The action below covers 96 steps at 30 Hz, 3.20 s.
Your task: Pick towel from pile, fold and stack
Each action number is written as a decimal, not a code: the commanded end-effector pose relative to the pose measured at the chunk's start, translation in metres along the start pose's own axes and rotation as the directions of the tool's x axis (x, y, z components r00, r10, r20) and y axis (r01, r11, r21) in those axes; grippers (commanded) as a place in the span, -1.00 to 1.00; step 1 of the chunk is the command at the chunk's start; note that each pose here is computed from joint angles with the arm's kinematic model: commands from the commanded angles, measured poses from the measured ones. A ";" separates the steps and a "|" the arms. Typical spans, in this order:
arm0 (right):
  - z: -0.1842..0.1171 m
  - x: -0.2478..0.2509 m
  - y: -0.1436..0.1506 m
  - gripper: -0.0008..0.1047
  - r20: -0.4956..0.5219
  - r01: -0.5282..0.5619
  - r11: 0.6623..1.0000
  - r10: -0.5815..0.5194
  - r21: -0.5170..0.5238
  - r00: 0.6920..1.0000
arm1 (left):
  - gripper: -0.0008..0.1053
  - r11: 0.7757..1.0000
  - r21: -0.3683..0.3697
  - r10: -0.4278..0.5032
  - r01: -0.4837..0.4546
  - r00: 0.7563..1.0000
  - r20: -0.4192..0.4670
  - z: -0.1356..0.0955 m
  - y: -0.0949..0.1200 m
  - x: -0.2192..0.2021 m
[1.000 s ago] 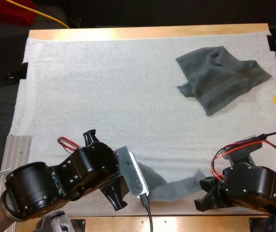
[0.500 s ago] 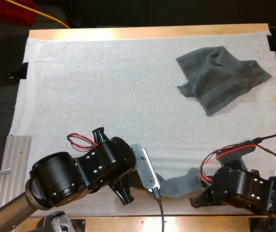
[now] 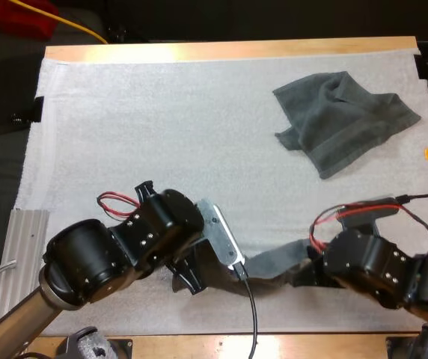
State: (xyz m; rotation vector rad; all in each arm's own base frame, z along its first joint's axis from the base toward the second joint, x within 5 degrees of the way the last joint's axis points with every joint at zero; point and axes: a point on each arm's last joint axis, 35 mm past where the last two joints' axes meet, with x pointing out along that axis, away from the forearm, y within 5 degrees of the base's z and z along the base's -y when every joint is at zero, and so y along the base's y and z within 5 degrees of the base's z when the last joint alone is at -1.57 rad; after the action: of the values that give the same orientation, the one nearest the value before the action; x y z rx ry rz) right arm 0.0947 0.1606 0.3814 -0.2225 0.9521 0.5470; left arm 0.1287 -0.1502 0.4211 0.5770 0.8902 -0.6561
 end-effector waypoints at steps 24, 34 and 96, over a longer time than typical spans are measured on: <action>0.052 0.077 -0.034 -0.96 -0.036 0.006 0.993 -0.002 0.120 0.999 | -0.98 0.987 -0.126 -0.109 0.099 0.991 -0.072 0.016 0.061 0.059; 0.066 0.107 -0.053 -0.96 -0.038 0.032 0.981 -0.025 0.194 0.999 | -0.98 0.968 -0.223 -0.137 0.115 0.987 -0.088 0.018 0.094 0.093; 0.087 0.213 -0.112 0.54 -0.053 0.210 0.916 -0.204 0.340 0.977 | 0.11 0.903 -0.419 -0.011 -0.099 0.968 -0.252 0.013 0.156 0.237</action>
State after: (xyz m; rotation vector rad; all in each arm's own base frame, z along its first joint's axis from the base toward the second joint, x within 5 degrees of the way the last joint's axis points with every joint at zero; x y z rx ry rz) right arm 0.3121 0.1757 0.2495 -0.0062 1.0120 0.1617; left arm 0.3601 -0.1212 0.2505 0.2881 1.2288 -0.3433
